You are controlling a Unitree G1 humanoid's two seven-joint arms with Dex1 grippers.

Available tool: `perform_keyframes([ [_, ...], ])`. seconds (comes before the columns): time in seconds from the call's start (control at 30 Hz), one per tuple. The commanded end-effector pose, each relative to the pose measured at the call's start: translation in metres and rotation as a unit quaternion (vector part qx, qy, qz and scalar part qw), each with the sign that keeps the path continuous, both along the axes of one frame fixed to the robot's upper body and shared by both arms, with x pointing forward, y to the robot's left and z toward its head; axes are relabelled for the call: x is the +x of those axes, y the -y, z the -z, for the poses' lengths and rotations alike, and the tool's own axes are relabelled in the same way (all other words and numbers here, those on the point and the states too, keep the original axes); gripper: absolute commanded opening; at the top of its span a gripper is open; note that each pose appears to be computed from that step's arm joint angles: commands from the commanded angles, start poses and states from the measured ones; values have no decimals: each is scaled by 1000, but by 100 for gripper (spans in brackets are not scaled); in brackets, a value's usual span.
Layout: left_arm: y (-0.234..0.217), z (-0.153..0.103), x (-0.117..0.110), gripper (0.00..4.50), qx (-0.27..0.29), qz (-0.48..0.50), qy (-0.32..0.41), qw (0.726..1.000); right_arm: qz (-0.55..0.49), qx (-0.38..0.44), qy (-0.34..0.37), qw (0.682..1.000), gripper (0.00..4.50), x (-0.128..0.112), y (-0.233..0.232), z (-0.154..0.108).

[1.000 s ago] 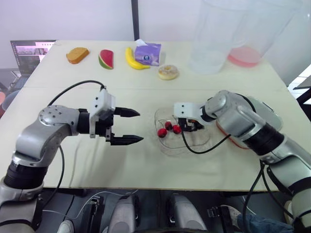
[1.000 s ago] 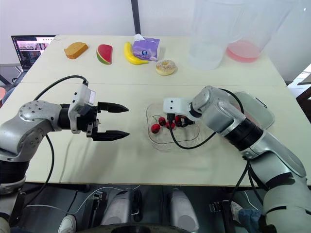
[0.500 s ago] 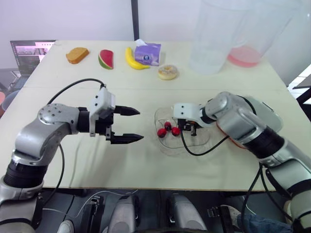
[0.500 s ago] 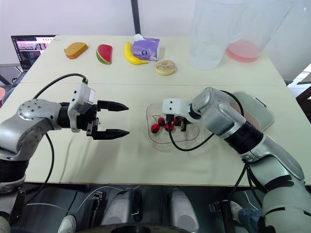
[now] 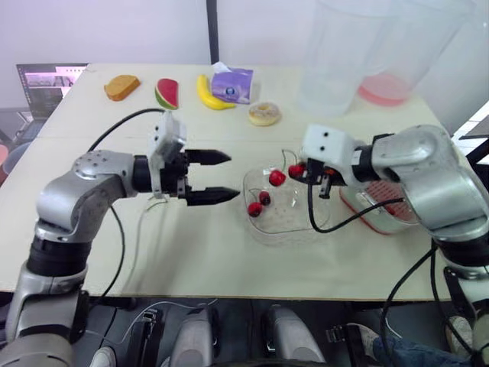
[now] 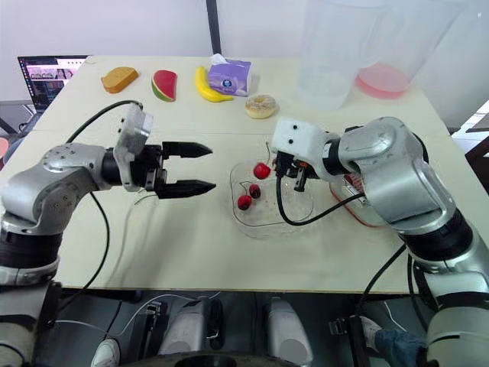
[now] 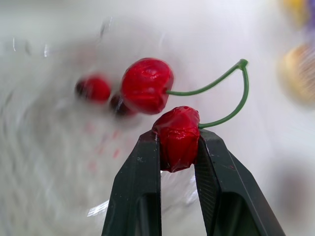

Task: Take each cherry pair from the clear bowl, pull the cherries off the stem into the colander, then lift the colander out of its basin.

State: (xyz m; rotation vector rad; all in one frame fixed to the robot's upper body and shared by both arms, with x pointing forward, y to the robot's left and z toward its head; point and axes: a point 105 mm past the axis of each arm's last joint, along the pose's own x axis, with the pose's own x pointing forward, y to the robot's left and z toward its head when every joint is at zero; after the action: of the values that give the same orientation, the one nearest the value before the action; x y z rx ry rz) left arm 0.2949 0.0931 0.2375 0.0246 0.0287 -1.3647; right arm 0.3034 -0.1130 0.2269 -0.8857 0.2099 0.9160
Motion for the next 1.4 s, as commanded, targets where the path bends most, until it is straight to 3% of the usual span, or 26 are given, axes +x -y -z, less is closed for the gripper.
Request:
perform_keyframes([
  [0.03,1,-18,7,450,-58,-17,-34,998,-46,36,98,993,46,-13,-11,-17],
  [0.2,7,-19,19,450,-106,-31,-113,987,-62,50,162,984,46,-17,-11,-11],
  [0.4,34,-11,18,450,-139,-18,-185,973,-71,50,181,980,46,-17,-18,0],
  [0.97,55,-4,18,450,-169,-27,-221,960,-72,58,170,981,46,-19,-24,1],
  [1.07,57,-2,16,366,-168,-23,-227,959,-72,61,169,981,45,-19,-24,-1],
  [1.3,60,0,16,8,-168,-22,-232,958,-73,64,168,981,45,-19,-25,-3],
  [1.4,60,5,16,8,-167,-23,-238,957,-72,65,169,981,45,-20,-26,-4],
])
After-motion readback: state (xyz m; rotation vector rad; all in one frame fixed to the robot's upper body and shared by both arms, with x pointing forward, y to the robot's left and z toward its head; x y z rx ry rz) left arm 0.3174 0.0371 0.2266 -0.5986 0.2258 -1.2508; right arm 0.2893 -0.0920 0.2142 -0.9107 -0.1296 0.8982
